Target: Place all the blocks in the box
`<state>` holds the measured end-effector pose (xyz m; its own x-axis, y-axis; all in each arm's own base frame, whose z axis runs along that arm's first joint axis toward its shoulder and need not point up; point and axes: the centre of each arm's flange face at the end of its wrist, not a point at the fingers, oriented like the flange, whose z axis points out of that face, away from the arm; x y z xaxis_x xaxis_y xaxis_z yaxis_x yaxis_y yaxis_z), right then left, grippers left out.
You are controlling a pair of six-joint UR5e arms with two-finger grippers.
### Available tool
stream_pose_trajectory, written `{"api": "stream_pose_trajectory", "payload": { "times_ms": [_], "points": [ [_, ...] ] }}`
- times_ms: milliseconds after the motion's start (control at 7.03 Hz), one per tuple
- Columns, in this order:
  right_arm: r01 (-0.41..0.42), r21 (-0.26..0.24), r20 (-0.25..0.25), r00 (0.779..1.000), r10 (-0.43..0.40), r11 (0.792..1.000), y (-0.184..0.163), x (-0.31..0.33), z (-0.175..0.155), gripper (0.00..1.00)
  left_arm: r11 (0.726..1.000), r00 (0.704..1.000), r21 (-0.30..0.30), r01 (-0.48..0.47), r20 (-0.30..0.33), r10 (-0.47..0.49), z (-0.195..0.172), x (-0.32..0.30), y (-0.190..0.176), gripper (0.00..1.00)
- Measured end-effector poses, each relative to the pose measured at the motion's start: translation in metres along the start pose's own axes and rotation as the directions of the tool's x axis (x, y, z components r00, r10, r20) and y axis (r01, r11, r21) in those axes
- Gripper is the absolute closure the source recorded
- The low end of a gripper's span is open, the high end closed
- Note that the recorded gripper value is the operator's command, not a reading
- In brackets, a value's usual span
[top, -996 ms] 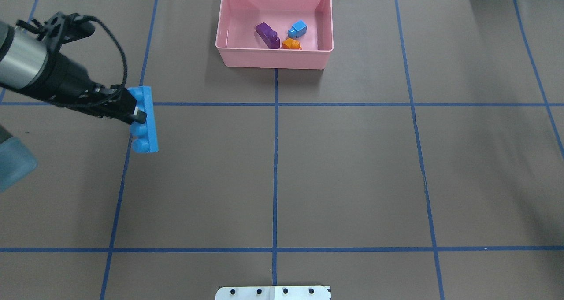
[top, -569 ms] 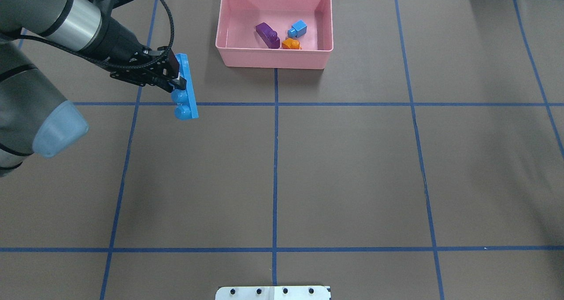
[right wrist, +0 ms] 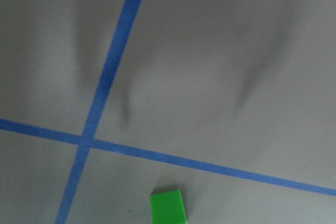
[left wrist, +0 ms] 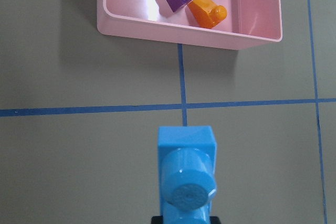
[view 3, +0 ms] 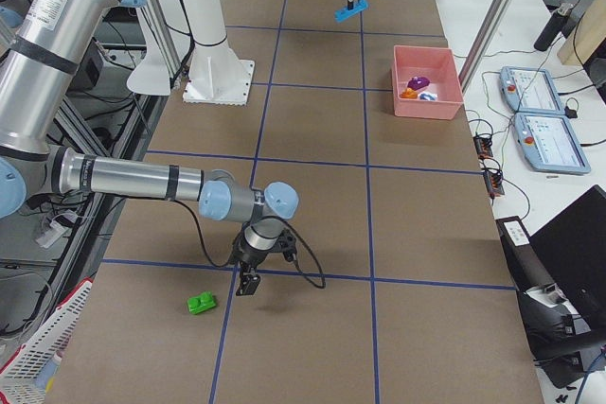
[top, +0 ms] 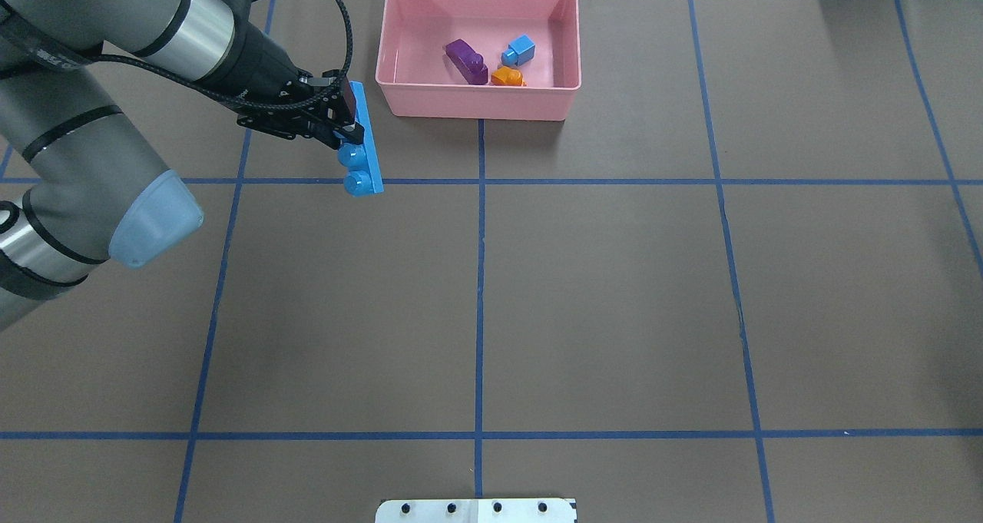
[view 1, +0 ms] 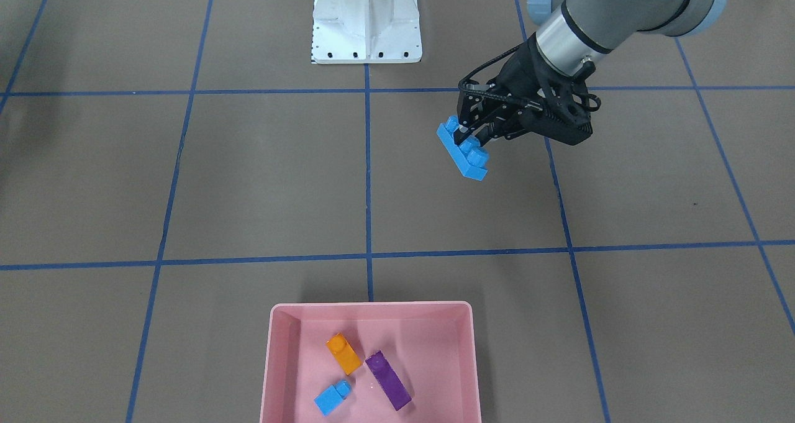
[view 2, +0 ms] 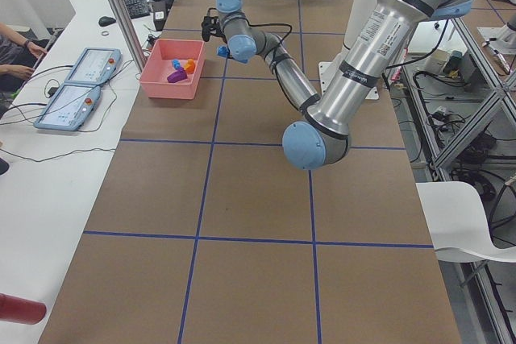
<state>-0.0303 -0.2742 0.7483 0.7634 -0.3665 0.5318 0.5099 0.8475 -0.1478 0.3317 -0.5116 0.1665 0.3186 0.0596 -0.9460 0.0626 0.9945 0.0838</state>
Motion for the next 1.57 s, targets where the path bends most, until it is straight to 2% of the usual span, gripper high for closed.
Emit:
{"api": "stream_pose_trajectory", "payload": {
  "times_ms": [285, 569, 711, 854, 1280, 1565],
  "points": [
    [0.021, 0.037, 0.076, 0.997, -0.024, 0.999, 0.021, 0.012, 0.041, 0.0, 1.0, 1.0, 0.008, -0.006, 0.002, 0.006, 0.008, 0.009, 0.005, 1.0],
    [0.023, 0.039, 0.129, 0.991, -0.028, 0.999, 0.027, 0.011, 0.054, 0.0, 1.0, 1.0, 0.007, -0.01, 0.002, 0.01, 0.011, 0.012, 0.007, 1.0],
    [0.022, 0.026, 0.136, 0.99, -0.025, 0.999, 0.031, 0.013, 0.061, 0.25, 1.0, 1.0, 0.008, -0.012, 0.003, 0.012, 0.013, 0.013, 0.008, 1.0],
    [0.022, 0.014, 0.139, 0.99, -0.024, 1.0, 0.033, 0.014, 0.067, 0.99, 1.0, 1.0, 0.009, -0.012, 0.007, 0.012, 0.016, 0.013, 0.007, 1.0],
    [0.038, 0.0, 0.141, 0.989, -0.037, 0.999, 0.034, 0.013, 0.072, 1.0, 0.999, 1.0, 0.04, -0.01, 0.029, 0.009, 0.03, 0.023, -0.011, 1.0],
    [0.041, -0.001, 0.148, 0.988, -0.041, 0.999, 0.038, 0.012, 0.072, 1.0, 0.996, 0.999, 0.09, -0.013, 0.043, 0.009, 0.049, 0.072, -0.053, 1.0]
  ]
}}
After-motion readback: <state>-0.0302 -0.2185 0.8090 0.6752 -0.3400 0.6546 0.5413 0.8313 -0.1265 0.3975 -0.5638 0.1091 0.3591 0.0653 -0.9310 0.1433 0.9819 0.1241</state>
